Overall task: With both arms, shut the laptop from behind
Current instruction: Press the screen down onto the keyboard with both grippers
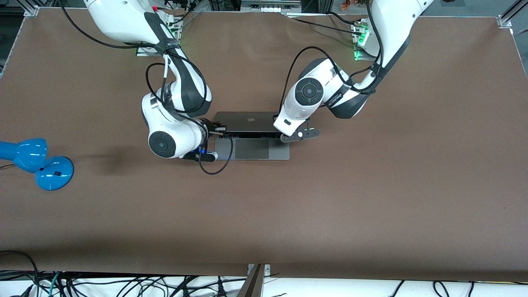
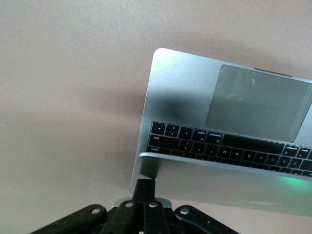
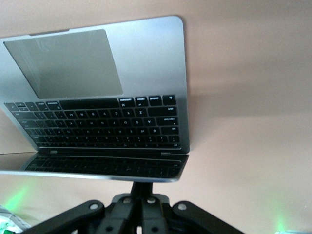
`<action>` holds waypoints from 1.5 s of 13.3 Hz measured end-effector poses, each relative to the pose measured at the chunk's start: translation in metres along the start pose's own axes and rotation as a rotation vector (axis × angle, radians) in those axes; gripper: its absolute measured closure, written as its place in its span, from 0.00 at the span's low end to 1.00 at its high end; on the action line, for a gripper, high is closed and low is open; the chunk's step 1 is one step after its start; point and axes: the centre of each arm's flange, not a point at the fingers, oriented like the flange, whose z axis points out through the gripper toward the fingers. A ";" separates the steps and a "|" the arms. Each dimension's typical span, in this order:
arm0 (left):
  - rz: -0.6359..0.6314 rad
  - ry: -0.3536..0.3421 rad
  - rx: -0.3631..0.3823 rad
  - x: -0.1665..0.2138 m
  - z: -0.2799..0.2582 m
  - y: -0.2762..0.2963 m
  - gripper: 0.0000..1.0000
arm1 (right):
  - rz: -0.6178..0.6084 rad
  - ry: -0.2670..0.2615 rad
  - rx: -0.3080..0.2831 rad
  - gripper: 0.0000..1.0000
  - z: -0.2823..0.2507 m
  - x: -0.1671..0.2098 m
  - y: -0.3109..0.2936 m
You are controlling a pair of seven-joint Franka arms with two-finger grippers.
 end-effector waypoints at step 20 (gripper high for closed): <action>-0.028 0.030 -0.010 0.030 0.033 0.007 0.99 | -0.027 0.100 0.005 0.99 0.017 0.039 0.015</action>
